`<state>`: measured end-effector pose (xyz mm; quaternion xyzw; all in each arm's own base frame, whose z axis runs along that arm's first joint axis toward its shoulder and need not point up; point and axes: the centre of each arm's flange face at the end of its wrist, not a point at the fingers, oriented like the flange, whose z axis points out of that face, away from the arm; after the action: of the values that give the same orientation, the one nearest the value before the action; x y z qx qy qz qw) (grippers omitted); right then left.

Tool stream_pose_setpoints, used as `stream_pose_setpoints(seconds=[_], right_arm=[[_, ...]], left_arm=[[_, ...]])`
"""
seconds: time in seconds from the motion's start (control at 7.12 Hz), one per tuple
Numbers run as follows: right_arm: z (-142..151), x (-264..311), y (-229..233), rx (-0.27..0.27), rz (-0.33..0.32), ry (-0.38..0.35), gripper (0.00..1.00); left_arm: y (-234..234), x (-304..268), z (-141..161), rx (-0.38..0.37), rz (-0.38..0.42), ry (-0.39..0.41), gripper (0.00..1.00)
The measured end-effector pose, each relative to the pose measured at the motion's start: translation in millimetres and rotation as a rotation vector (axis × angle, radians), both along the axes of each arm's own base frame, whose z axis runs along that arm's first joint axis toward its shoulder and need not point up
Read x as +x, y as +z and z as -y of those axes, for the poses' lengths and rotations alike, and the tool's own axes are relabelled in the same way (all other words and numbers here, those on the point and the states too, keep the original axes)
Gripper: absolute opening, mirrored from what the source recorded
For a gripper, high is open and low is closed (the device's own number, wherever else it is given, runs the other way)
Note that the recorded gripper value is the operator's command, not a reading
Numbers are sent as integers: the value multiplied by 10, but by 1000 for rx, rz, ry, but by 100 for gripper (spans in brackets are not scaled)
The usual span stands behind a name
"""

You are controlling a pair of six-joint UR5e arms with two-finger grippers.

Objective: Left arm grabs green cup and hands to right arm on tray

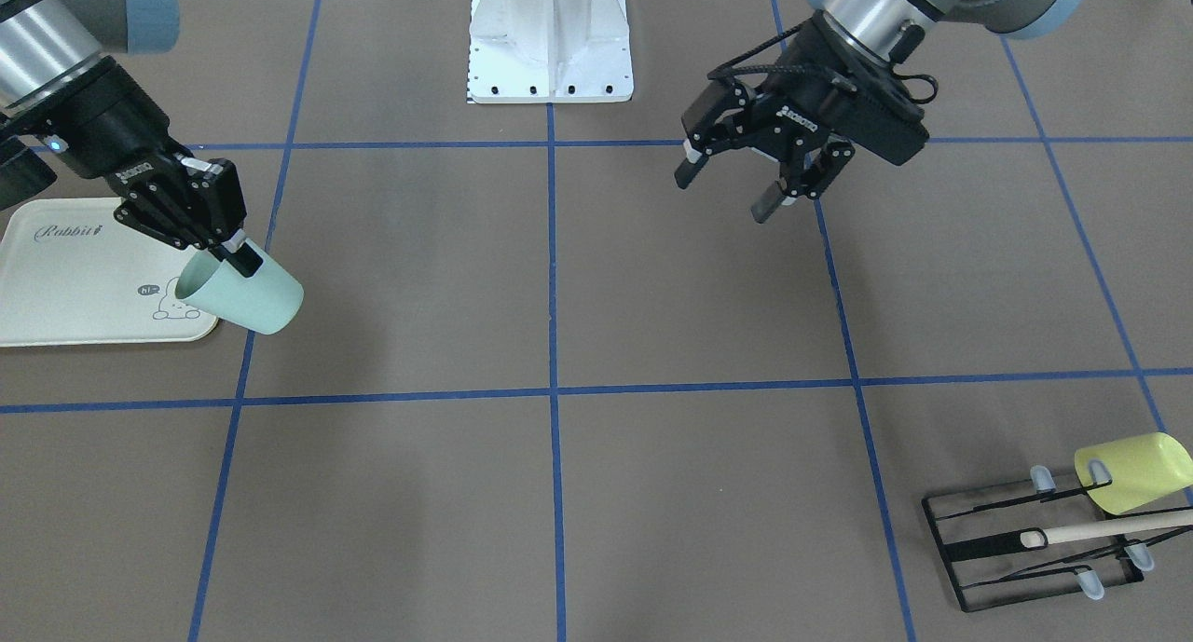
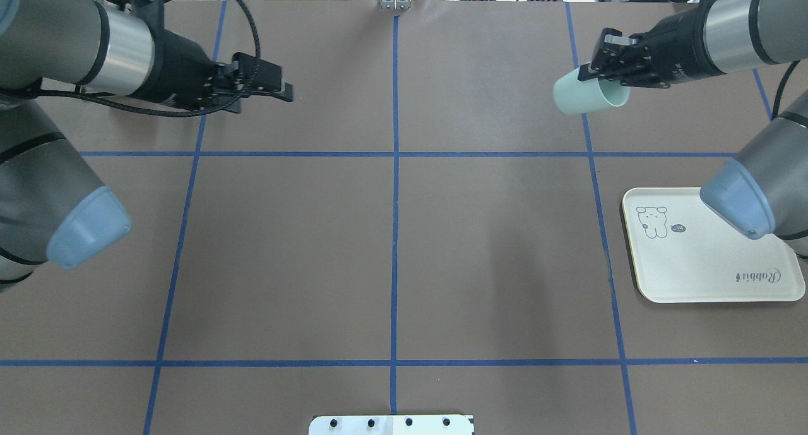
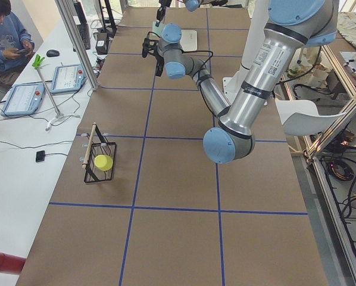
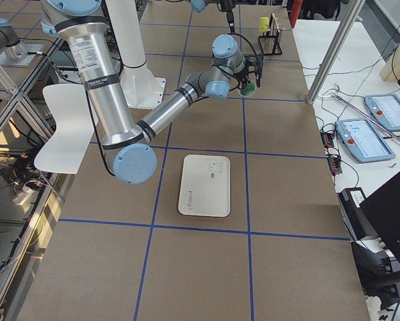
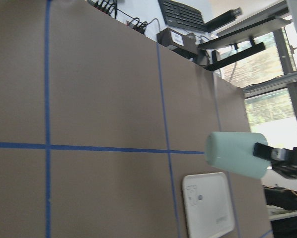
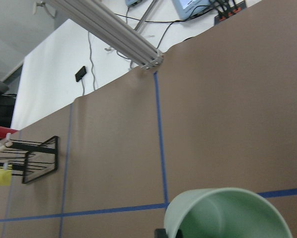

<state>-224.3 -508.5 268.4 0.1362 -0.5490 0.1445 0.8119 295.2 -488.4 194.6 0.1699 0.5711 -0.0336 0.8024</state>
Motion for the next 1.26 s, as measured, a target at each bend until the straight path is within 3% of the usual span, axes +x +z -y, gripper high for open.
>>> stream_pose_setpoints(seconds=[0.42, 0.7, 0.84, 1.26], right_arm=[[-46, 169, 414, 7, -260, -100, 0], [-175, 412, 911, 42, -368, -176, 0], [-253, 494, 1122, 55, -403, -207, 0], [-562, 744, 1755, 101, -474, -284, 0]], left_arm=[[1405, -725, 130, 137, 315, 69, 100], [2073, -1386, 146, 163, 452, 110, 100], [2324, -1734, 124, 140, 467, 128, 100], [3252, -2457, 114, -69, 477, 175, 100]])
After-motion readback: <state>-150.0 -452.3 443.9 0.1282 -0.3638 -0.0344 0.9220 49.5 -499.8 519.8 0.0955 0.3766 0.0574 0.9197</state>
